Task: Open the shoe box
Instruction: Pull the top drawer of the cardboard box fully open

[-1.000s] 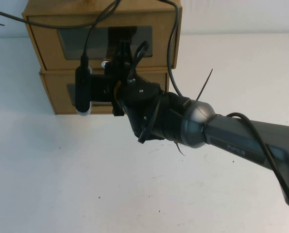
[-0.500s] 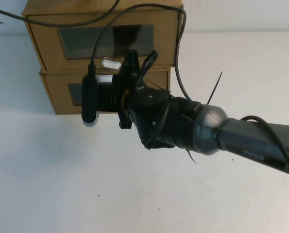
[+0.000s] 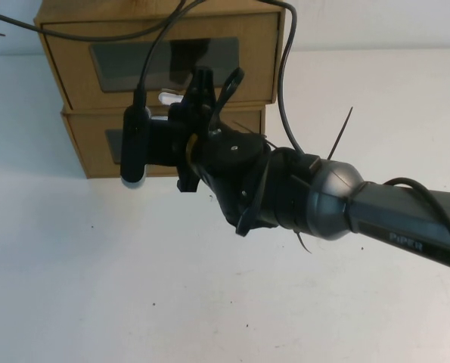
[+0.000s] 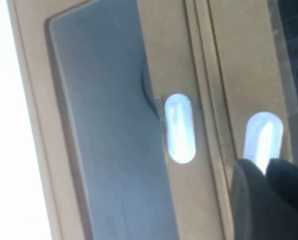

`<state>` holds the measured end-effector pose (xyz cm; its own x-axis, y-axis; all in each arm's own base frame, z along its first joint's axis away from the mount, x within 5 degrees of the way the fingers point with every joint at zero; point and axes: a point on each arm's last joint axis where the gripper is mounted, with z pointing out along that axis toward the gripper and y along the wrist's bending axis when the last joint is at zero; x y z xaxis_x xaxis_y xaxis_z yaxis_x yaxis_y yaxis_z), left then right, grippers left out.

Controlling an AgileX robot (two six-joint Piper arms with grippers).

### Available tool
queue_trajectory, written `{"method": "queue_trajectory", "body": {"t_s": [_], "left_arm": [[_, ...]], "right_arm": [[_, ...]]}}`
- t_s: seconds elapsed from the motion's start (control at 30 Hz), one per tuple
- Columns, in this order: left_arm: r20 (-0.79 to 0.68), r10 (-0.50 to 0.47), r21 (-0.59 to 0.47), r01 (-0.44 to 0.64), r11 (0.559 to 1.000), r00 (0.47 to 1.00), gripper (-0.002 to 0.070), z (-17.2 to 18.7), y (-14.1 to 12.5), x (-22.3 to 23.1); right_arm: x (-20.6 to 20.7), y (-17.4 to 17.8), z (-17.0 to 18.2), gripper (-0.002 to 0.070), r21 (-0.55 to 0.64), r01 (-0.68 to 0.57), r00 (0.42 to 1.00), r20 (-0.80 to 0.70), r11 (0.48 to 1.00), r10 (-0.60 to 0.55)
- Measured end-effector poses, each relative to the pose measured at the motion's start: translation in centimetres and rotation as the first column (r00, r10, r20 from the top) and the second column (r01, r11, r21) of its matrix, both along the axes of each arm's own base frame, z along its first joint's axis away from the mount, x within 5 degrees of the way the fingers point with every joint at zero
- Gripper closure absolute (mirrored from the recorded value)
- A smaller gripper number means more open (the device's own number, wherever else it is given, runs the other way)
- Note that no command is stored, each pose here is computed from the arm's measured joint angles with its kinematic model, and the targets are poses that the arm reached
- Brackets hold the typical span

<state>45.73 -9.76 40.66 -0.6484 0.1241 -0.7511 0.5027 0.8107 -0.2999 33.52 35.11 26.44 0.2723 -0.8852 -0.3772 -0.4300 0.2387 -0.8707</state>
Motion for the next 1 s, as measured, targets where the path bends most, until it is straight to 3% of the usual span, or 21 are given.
{"method": "queue_trajectory", "body": {"t_s": [0.23,1.0], "left_arm": [[0.002,0.0,0.005,0.0,1.0,1.0,0.068,0.0,-0.1,0.0],[0.007,0.002,0.007,-0.002,1.0,1.0,0.068,0.0,-0.2,0.0]], "right_arm": [[0.3,0.4,0.0,0.054,0.012,-0.01,0.999,0.033,1.0,0.01],[2.7,1.0,-1.3,0.0531,0.043,0.047,0.998,0.038,0.998,-0.048]]}}
